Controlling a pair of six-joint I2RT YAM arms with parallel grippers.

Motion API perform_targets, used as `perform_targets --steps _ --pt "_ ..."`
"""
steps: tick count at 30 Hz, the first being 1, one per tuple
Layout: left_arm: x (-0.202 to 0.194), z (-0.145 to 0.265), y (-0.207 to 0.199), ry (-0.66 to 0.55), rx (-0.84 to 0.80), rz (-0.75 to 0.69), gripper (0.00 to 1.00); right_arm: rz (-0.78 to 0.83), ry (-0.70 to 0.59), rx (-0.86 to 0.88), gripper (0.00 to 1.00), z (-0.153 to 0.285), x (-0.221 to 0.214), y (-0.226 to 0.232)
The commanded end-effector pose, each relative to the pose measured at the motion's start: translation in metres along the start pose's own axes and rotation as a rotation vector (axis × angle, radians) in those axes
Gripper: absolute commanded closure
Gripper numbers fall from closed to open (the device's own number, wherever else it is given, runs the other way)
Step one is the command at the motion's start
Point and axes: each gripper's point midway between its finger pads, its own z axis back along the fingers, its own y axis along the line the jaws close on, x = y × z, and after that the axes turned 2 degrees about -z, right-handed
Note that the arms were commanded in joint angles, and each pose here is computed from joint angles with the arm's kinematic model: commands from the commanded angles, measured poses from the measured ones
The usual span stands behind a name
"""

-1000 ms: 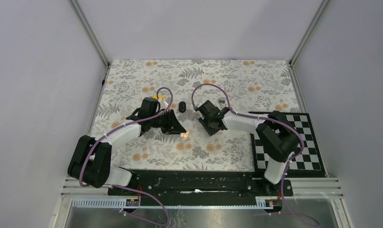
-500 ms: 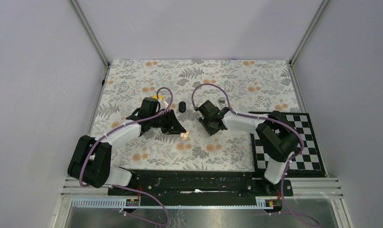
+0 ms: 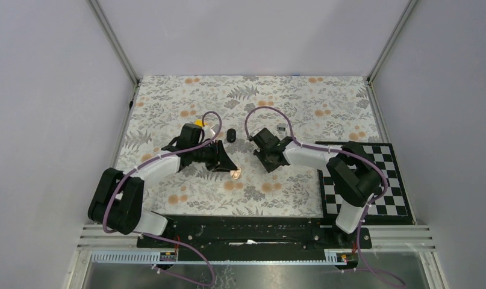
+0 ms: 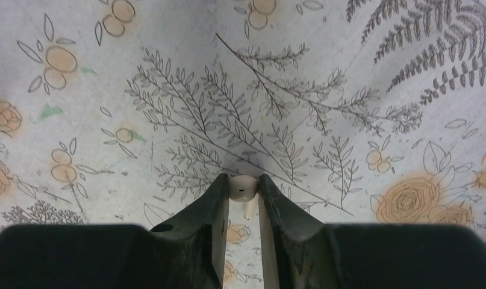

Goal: Insert the wireless bluetooth earbuds into the charging case
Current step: Pick up the earbud from the center of the board, then place the earbud in the charging case.

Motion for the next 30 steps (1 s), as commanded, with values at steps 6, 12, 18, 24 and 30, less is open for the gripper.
perform_targets --steps 6,12,18,24,30 --pt "0.008 0.002 -0.023 0.043 -0.097 -0.093 1.00 -0.082 -0.154 0.038 0.77 0.048 0.029 -0.003" --pt "0.012 0.002 -0.033 0.058 -0.133 -0.092 1.00 -0.141 -0.419 0.120 0.77 0.098 0.070 0.002" --pt "0.023 0.006 -0.065 0.064 -0.268 -0.043 1.00 -0.230 -0.762 0.233 0.77 0.172 0.112 0.004" --pt "0.034 0.015 -0.095 0.067 -0.371 -0.001 1.00 -0.269 -0.972 0.348 0.77 0.223 0.129 0.011" --pt "0.044 0.031 -0.128 0.039 -0.485 -0.005 1.00 -0.316 -1.090 0.404 0.77 0.247 0.138 0.012"
